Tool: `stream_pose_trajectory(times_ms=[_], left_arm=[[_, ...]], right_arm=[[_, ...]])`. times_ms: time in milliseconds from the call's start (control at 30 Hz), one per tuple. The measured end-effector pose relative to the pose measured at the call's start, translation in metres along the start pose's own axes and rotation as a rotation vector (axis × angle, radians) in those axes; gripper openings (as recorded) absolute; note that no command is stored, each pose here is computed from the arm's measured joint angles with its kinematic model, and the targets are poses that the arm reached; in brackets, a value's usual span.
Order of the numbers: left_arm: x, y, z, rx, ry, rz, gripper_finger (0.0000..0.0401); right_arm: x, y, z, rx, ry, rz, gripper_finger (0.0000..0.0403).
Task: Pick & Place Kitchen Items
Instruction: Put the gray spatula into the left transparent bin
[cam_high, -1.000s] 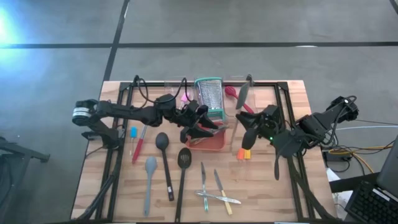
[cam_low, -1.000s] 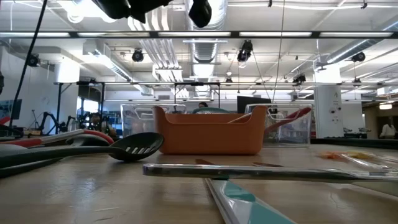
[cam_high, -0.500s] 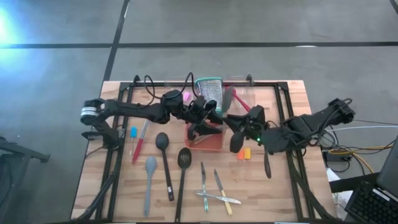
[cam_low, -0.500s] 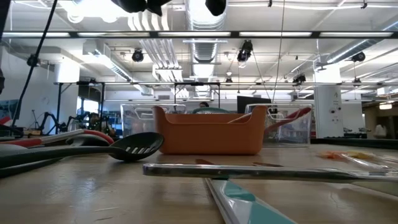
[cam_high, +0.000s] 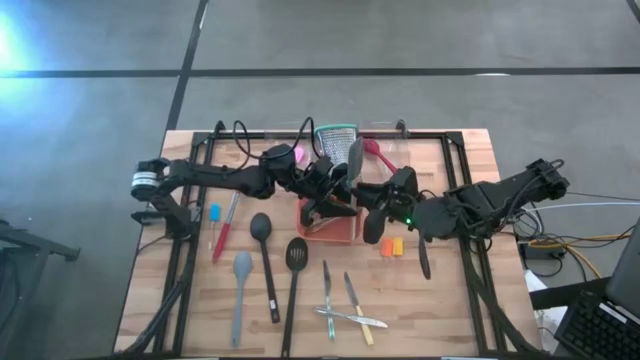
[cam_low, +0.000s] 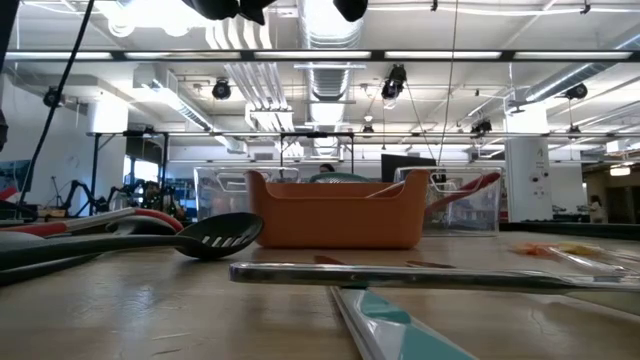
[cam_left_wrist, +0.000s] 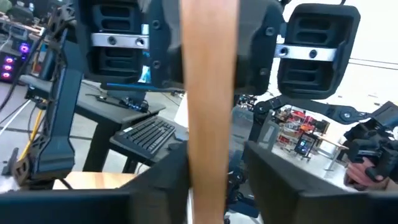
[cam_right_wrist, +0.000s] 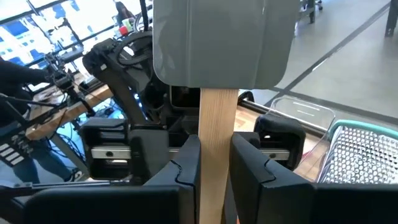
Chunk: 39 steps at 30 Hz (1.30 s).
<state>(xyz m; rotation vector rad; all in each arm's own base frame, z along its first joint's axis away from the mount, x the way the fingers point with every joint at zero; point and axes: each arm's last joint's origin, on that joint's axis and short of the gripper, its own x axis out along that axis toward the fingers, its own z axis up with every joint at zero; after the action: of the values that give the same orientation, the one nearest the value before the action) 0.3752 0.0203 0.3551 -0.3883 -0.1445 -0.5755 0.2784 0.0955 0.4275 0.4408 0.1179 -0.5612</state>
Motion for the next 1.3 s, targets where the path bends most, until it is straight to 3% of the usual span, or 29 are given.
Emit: stream_pose_trajectory(times_ms=[133,467,767,900,1167,1300], left_arm=[[0.0,0.001,0.0,0.003,0.006,-0.003,0.0064],[-0.004,-0.002,0.005,0.005,0.006,-0.003,0.0066],[-0.031,-0.01,0.03,-0.028,0.065,0.064,0.0066],[-0.054,-0.014,0.038,-0.077,0.139,0.234,0.0066],[-0.131,-0.034,0.033,-0.376,0.395,0.851,0.0066],[-0.163,-0.037,0.035,-0.5,0.427,1.039,0.0066]], right_arm=[[0.002,-0.001,0.001,-0.006,0.011,0.011,0.0043],[-0.001,-0.003,0.005,-0.016,0.006,0.019,0.0043],[-0.035,-0.028,0.032,-0.04,0.002,0.008,0.0179],[-0.047,-0.044,0.03,-0.01,0.072,-0.029,0.021],[-0.059,-0.065,0.028,0.028,0.134,-0.104,0.0219],[-0.053,-0.065,0.025,-0.007,0.135,-0.128,0.0221]])
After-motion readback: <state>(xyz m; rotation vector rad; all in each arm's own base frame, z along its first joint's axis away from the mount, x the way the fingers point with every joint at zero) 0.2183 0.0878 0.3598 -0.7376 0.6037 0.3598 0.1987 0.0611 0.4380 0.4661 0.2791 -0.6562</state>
